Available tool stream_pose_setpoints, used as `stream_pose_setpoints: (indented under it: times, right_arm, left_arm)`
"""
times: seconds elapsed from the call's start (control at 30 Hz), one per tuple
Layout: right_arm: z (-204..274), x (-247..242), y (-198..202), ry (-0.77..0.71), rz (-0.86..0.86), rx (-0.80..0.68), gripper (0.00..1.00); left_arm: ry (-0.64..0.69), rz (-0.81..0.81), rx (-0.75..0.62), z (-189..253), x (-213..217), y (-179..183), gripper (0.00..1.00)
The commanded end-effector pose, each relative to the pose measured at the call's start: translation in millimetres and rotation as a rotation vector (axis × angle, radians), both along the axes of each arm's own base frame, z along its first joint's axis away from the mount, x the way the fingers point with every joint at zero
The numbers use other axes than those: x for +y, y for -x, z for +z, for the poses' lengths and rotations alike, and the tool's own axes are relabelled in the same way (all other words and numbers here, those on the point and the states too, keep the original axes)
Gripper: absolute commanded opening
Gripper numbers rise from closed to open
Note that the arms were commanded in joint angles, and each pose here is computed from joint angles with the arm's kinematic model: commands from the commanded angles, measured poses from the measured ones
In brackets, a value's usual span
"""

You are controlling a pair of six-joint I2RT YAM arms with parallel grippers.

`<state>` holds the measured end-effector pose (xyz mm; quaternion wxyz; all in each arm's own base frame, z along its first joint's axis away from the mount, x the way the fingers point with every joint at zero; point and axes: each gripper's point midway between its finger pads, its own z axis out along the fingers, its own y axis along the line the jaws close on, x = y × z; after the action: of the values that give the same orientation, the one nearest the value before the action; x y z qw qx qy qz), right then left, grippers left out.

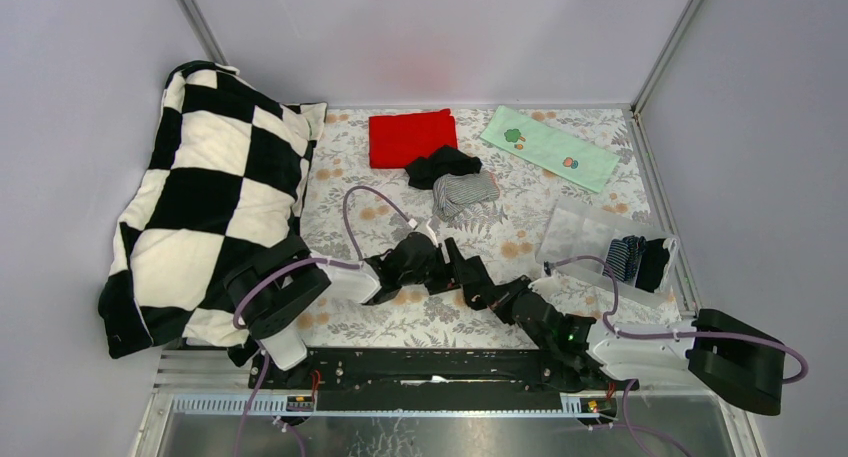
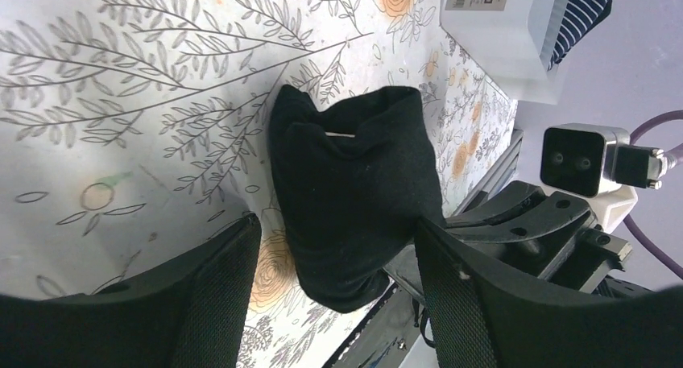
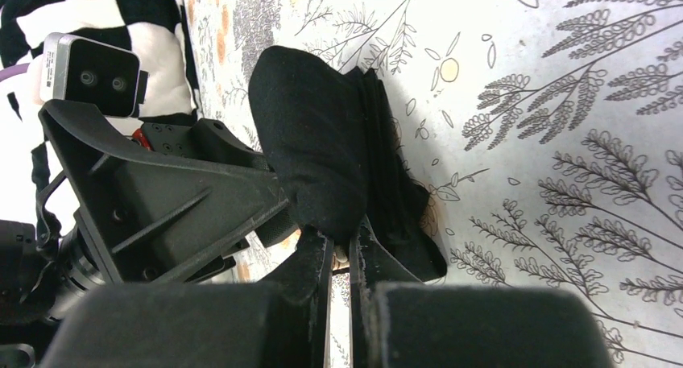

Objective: Roll the underwear
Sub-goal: Roll the underwear to the center of the board.

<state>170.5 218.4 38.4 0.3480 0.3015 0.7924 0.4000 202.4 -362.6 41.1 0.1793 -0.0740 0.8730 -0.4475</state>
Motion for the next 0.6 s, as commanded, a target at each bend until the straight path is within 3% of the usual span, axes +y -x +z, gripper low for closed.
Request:
stream_pose_setpoints:
  times: [0.0,0.57]
  right_arm:
    - [-46,-37,13,0.174,-0.036,0.079,0.00]
    - [-55,-28,26,0.192,0.053,0.122,0.00]
  left_arm:
    - [0.027,0.012,-0.032,5,-17,-6,0.75]
    - [0.029,0.000,0.001,-12,-31,-2,0.74]
